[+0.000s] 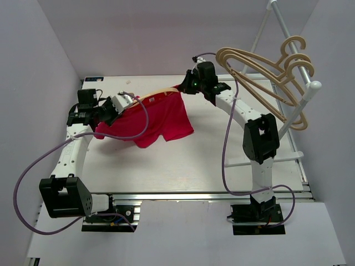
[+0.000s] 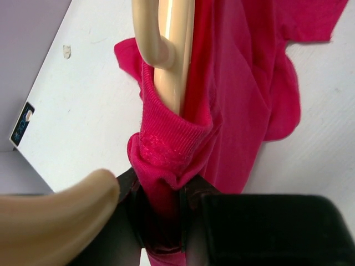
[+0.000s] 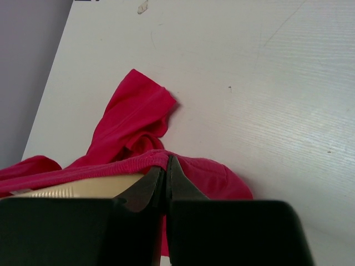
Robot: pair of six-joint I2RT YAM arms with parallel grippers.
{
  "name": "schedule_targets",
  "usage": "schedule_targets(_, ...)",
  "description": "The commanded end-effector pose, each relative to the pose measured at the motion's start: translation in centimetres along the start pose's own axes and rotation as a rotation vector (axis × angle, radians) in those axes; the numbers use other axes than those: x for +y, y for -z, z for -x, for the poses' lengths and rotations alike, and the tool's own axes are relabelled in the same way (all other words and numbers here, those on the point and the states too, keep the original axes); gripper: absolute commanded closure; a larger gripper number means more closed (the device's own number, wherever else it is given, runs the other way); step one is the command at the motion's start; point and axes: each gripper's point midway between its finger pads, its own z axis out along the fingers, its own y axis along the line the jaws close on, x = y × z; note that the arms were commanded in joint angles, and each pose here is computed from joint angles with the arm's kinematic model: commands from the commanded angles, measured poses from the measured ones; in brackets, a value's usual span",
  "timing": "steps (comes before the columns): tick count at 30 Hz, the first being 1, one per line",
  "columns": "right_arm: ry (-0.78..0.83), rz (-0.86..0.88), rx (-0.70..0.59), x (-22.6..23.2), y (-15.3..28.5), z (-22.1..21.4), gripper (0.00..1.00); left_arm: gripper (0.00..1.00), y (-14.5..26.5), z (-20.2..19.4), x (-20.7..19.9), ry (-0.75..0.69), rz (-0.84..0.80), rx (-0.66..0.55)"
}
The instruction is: Place the t-shirt on the hanger
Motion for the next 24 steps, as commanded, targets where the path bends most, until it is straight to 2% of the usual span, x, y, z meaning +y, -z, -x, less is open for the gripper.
schedule_targets(1, 0.041, -0.15, -0.19, -5.6, 3.4, 6.8, 1.0, 1.0, 1.9, -4.1, 1.7, 0.04, 0.109, 0.171)
schedule_targets(6, 0.111, -0.125, -0.137, -4.2, 5.8, 6.6, 1.0, 1.0, 1.6, -5.4, 2.3, 0.054, 0.174, 0.203)
schedule_targets(12, 0.208, -0.036, -0.076, 0.3, 5.7, 4.7, 1.0, 1.0, 1.2, -5.1, 0.9, 0.023, 0.094, 0.18)
schedule_targets(21, 0.438, 0.127, -0.067, 11.4, 5.7, 3.0, 1.0, 1.0, -0.1, -3.2, -0.7, -0.011, 0.01, 0.112)
schedule_targets(24, 0.464, 0.246, -0.024, 14.9, 5.6, 1.2, 1.0, 1.0, -0.7, -2.0, -1.2, -0.004, -0.051, 0.07)
